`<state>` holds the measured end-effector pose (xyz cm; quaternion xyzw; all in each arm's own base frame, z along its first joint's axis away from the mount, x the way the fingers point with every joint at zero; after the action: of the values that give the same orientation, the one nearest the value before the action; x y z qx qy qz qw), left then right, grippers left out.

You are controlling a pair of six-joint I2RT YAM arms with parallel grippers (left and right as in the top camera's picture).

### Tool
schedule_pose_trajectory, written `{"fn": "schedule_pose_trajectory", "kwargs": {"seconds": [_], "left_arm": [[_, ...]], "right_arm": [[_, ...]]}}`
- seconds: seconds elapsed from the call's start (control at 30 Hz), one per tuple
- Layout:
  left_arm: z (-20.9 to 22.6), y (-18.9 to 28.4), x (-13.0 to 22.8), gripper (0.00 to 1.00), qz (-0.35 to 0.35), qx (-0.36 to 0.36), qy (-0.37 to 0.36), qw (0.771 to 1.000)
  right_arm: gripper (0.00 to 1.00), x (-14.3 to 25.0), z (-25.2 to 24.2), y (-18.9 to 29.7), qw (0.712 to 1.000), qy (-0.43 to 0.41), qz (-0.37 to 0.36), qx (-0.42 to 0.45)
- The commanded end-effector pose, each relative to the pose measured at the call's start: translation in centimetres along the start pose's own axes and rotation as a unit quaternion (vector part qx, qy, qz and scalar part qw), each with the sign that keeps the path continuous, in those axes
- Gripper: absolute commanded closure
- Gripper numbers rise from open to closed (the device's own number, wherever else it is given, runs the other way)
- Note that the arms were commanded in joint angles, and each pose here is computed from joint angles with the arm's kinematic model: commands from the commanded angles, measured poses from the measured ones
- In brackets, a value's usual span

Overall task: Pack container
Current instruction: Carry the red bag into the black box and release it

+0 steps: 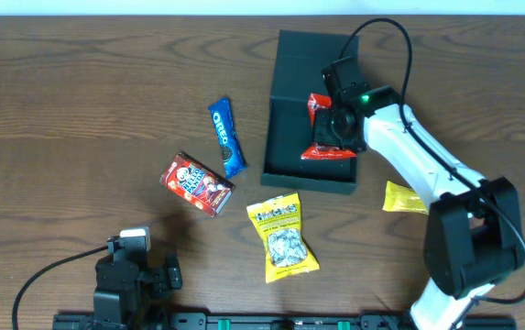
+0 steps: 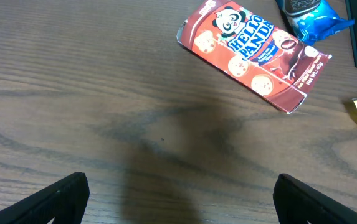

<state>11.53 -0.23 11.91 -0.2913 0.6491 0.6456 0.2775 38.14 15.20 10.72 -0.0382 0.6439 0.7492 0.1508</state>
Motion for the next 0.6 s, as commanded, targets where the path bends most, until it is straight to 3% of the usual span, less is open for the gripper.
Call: {"fn": "schedule_pose_trajectory", "kwargs": {"seconds": [0.0,0.23,0.37,0.47,0.57], "left_arm": [[0.16,-0.66,1.38,0.04,0.027,-0.005,-0.004,1.0],[0.16,-0.66,1.38,0.05,0.027,-0.005,-0.004,1.0],[0.16,-0.66,1.38,0.05,0.027,-0.005,-0.004,1.0],[0.16,-0.66,1.38,0.05,0.027,-0.005,-0.004,1.0],[0.16,-0.66,1.38,0.05,0.027,-0.005,-0.004,1.0]], "right_arm": [[0.98,-0.07,-1.1,-1.0,1.0,0.008,-0.001,0.03],[0.96,-0.29,-1.57,-0.99,0.999,0.023,-0.008,0.047],[0.28,-0.3,-1.57,-0.99,0.999,0.023,-0.009,0.047],[0.01,-0.34,-1.52,-0.99,0.999,0.023,-0.01,0.046],[0.01,-0.46,-1.42,-1.0,0.999,0.024,-0.013,0.044]]}}
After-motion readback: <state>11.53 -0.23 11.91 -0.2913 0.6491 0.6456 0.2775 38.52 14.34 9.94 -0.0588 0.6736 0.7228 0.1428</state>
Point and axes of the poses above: each gripper's point midway between its finger pads, its own y axis back along the fingers, its own z axis along the line the jaws close on, x = y × z, the point moved 4 cm from there along y, back along the fingers, and after that the axes turned 3 degrees about -y, right-handed, at the moved point
